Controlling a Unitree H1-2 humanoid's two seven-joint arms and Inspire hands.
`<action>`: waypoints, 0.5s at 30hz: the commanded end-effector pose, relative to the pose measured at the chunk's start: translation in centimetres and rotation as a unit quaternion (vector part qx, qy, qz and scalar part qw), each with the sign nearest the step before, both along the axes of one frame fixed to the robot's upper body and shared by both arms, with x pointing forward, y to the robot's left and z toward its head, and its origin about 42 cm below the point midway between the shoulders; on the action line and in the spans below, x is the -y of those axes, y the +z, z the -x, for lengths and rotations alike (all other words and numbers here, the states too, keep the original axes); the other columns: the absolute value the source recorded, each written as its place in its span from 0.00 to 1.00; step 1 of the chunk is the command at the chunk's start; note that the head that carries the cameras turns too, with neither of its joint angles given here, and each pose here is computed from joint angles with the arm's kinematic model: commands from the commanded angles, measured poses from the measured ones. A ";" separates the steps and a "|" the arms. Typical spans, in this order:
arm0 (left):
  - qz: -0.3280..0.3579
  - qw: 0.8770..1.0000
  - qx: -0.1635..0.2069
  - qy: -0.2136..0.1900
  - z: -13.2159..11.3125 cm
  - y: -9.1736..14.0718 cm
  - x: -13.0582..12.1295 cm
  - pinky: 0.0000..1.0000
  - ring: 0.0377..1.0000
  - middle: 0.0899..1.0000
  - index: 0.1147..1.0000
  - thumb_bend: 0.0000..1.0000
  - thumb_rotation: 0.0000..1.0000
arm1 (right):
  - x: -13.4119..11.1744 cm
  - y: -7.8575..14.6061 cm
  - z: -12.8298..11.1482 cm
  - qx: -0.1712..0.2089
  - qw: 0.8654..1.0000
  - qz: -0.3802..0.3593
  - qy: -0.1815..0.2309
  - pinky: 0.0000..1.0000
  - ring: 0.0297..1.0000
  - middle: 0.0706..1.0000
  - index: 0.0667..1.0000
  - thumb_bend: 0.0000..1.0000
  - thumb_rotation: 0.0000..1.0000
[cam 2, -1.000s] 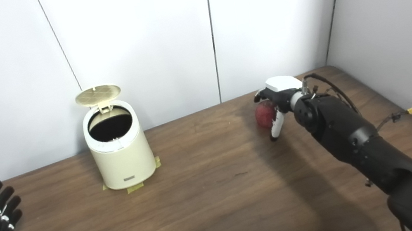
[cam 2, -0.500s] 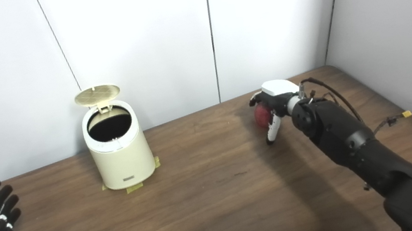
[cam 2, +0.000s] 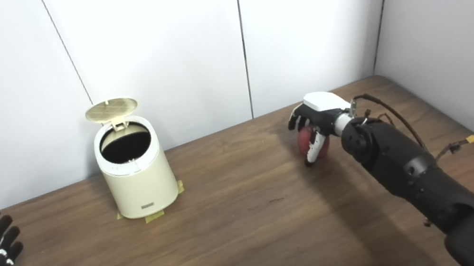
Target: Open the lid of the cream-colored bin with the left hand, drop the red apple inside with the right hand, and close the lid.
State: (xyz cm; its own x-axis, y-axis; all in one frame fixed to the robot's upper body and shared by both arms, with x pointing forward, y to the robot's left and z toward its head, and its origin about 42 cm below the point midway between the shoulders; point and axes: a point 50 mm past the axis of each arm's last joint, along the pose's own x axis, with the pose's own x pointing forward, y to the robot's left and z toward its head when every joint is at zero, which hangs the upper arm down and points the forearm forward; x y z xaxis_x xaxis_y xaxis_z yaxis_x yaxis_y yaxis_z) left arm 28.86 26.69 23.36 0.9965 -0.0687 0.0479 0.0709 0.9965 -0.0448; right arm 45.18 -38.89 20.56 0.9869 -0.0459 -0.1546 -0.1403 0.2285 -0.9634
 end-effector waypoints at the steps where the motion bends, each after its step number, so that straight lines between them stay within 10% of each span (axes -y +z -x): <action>1: -0.008 0.999 0.037 -0.004 -0.1 2.0 -0.2 1.00 0.98 0.97 1.00 0.18 1.00 | 0.3 2.8 -0.8 0.057 0.998 -0.002 0.005 0.52 0.53 0.52 0.47 0.55 0.05; 15: -0.015 0.999 0.040 0.000 -0.3 2.2 -0.4 1.00 0.96 0.96 1.00 0.17 1.00 | -0.6 2.9 -1.1 0.077 0.997 -0.005 0.021 0.51 0.42 0.47 0.44 0.52 0.00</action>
State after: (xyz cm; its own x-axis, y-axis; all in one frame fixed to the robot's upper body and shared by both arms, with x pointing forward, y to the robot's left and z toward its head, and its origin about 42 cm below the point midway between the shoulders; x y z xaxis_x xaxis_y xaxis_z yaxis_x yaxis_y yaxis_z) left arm 28.87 27.00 23.47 0.9967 -0.0668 0.0464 0.0684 0.9971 -0.0338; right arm 45.02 -38.14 20.02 0.9935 -0.0166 -0.1123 -0.1049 0.2442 -0.9640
